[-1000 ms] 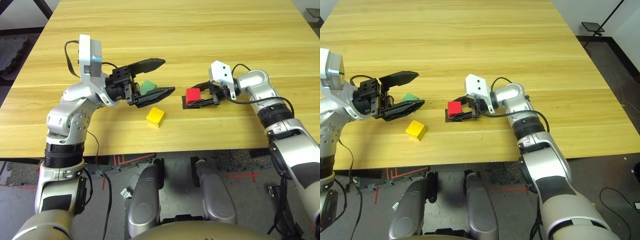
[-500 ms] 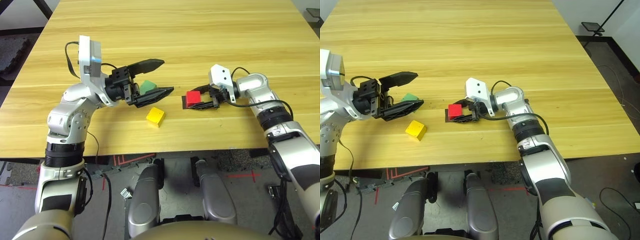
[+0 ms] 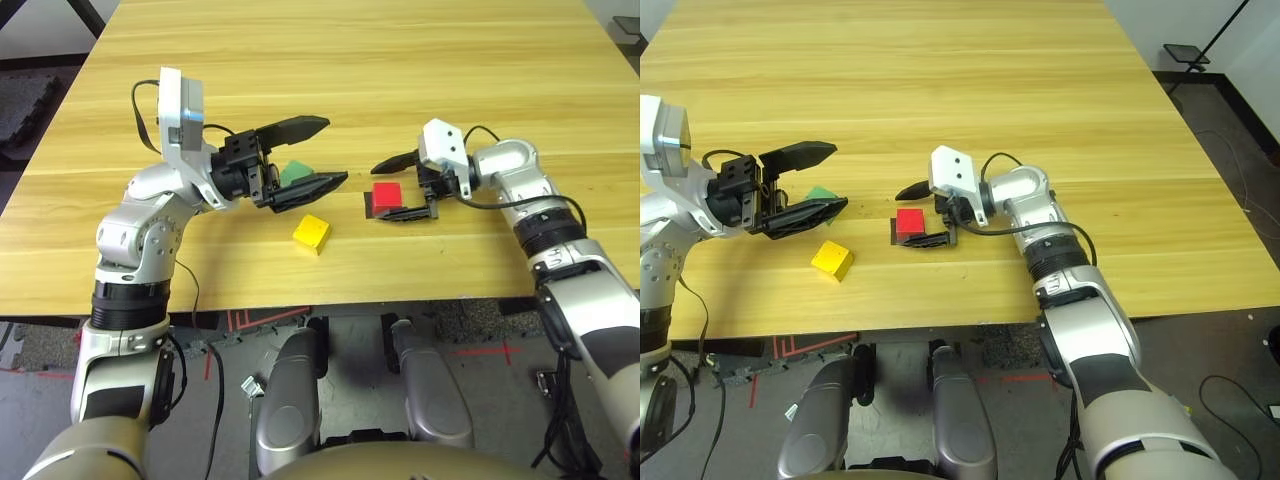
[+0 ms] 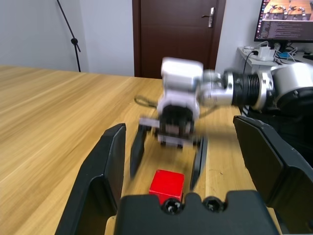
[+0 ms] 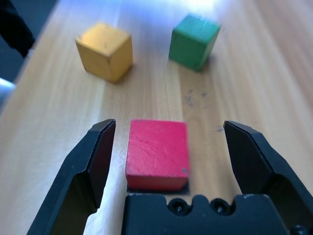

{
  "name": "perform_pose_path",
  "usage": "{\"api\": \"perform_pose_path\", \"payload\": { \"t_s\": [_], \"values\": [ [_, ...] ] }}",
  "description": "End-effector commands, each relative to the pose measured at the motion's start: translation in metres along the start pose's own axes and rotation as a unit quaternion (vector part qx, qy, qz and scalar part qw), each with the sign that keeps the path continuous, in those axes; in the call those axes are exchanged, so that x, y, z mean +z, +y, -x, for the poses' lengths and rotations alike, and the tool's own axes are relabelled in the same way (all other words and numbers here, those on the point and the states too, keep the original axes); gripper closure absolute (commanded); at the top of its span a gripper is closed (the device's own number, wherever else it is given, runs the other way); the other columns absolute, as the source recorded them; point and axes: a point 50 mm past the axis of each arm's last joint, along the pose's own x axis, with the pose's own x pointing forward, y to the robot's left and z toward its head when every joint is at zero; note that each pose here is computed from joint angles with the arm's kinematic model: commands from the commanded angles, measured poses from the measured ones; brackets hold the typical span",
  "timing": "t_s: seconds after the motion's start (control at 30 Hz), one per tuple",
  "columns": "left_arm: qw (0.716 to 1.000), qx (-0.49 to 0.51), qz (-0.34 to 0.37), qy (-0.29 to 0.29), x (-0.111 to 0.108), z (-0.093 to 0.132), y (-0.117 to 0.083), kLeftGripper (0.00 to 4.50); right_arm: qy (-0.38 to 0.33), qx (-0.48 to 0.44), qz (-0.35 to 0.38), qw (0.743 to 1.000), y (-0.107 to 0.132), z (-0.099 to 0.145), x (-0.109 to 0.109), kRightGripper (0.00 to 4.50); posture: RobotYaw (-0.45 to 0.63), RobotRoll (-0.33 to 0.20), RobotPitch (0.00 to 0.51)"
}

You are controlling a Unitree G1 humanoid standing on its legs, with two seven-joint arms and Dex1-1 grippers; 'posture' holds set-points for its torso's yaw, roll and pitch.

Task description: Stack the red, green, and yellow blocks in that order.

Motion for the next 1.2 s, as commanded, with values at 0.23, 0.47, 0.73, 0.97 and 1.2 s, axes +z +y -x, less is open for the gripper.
{"api": "perform_pose_path", "payload": {
  "t_s": [0.23, 0.47, 0.73, 0.97, 1.2],
  "values": [
    [0.999, 0.012, -0.002, 0.041, -0.011, 0.006, 0.006, 0.0, -0.001, -0.004, -0.038, 0.999, 0.008, 0.047, 0.024, 0.04, 0.34, 0.09, 0.275],
    [0.99, 0.079, -0.025, 0.111, -0.015, 0.019, 0.024, 0.0, 0.006, -0.058, -0.056, 0.997, 0.019, 0.069, 0.026, 0.04, 0.3, 0.087, 0.281],
    [0.963, 0.209, -0.041, 0.164, -0.003, 0.019, 0.025, 0.0, 0.01, -0.116, -0.075, 0.99, 0.031, 0.087, 0.024, 0.04, 0.27, 0.096, 0.292],
    [0.914, 0.345, -0.031, 0.212, 0.003, 0.016, 0.009, 0.0, 0.01, -0.144, -0.092, 0.985, 0.039, 0.093, 0.018, 0.04, 0.29, 0.106, 0.296],
    [0.911, 0.322, -0.001, 0.259, -0.013, 0.01, -0.015, 0.0, 0.007, -0.158, -0.1, 0.982, 0.037, 0.092, 0.011, 0.04, 0.3, 0.114, 0.292]
  ]
}}
